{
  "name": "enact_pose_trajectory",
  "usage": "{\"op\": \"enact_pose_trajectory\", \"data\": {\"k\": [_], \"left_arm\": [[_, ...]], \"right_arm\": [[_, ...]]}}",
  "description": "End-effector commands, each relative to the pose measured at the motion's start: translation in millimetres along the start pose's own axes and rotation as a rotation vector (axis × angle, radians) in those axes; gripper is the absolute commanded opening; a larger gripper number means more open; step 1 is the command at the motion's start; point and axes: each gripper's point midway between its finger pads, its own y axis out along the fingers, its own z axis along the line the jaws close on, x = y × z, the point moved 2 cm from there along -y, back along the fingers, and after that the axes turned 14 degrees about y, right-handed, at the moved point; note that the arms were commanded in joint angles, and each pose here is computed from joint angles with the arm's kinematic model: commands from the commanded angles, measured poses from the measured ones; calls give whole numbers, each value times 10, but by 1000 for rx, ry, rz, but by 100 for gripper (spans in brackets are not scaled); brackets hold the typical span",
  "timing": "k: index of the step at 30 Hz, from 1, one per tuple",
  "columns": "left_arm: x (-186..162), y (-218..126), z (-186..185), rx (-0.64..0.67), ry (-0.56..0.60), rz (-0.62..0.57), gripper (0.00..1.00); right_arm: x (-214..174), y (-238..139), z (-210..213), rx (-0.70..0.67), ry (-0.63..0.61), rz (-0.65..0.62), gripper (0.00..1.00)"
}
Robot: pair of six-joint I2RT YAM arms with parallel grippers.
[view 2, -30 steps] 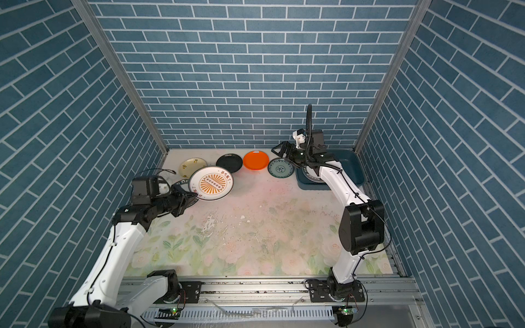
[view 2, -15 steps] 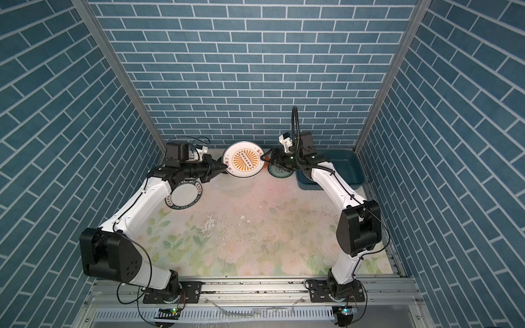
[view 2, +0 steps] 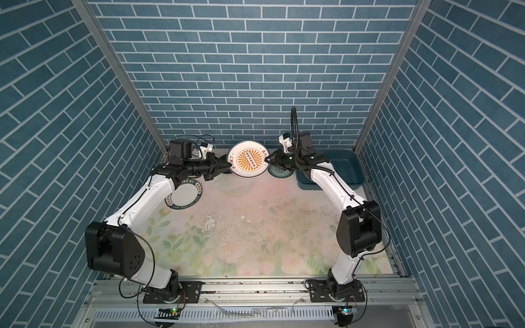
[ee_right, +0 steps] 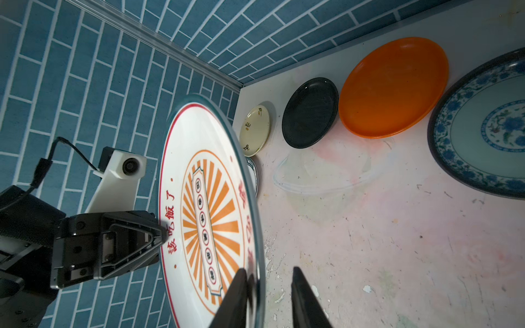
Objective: Place the plates into the plastic bin on the countertop
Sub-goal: 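Carry the sunburst plate toward the right gripper and let right gripper grasp it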
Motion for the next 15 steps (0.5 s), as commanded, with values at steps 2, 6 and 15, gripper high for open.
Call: {"op": "enact_pose_trajectory", "data": {"k": [2, 6, 15], "left_arm": [[62, -57, -236, -74, 84, -23, 0], [58, -59, -228, -71, 84, -28, 0], [104, -74, -264, -75, 106, -52, 48]], "right_arm": [[3, -56, -11, -31, 9, -31, 6], [12, -59, -19, -41, 13, -41, 0], [40, -57, -47, -57, 23, -56, 0]]}}
